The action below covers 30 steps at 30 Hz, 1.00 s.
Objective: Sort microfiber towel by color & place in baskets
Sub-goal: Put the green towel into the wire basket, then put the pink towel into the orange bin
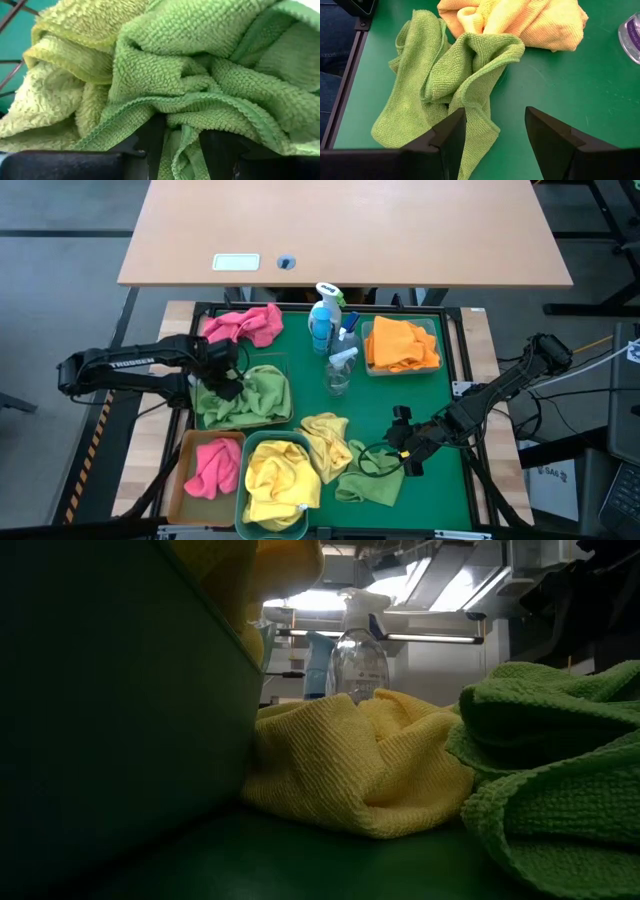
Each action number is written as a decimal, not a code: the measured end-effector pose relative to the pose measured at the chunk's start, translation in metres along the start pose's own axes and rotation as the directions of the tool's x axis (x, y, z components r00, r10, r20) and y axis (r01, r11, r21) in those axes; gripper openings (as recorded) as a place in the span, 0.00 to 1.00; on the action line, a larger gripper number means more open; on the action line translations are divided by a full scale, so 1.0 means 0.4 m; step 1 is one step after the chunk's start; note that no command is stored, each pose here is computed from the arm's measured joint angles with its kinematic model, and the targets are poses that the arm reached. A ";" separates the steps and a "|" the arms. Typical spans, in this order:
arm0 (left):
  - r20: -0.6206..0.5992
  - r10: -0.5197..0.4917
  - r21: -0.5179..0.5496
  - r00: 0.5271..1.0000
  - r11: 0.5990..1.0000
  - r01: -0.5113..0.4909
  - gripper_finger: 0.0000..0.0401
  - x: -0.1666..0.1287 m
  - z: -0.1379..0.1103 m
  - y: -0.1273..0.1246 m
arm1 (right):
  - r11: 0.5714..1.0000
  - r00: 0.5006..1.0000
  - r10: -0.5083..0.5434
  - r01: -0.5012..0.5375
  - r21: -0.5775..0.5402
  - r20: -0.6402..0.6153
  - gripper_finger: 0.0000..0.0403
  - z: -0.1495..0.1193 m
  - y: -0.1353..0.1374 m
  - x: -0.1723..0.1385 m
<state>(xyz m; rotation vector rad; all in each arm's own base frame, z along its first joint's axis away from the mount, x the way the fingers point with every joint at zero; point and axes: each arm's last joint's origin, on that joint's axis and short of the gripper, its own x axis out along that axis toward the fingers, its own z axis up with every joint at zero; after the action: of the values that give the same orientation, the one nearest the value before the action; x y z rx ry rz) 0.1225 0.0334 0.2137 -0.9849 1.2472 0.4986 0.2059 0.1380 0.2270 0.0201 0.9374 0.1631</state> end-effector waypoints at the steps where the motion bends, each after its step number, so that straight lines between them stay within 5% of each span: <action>1: -0.005 -0.001 -0.002 1.000 1.000 0.001 0.29 -0.004 0.000 -0.001 | 1.000 1.000 0.000 0.000 0.000 0.000 0.51 0.000 0.000 0.000; 23: 0.261 -0.210 0.127 0.942 0.975 0.182 0.29 -0.265 0.022 -0.112 | 1.000 1.000 0.000 0.000 0.000 0.000 0.51 0.000 0.000 0.000; 30: 0.448 -0.176 0.140 0.876 0.982 0.125 0.29 -0.304 0.040 -0.126 | 1.000 1.000 0.000 0.000 0.000 0.000 0.51 0.000 0.000 0.000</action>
<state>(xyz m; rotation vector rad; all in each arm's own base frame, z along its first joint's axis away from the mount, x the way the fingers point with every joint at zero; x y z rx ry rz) 0.1357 0.0433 0.3452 -0.8045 0.7547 0.5012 0.2059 0.1380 0.2270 0.0197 0.9373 0.1633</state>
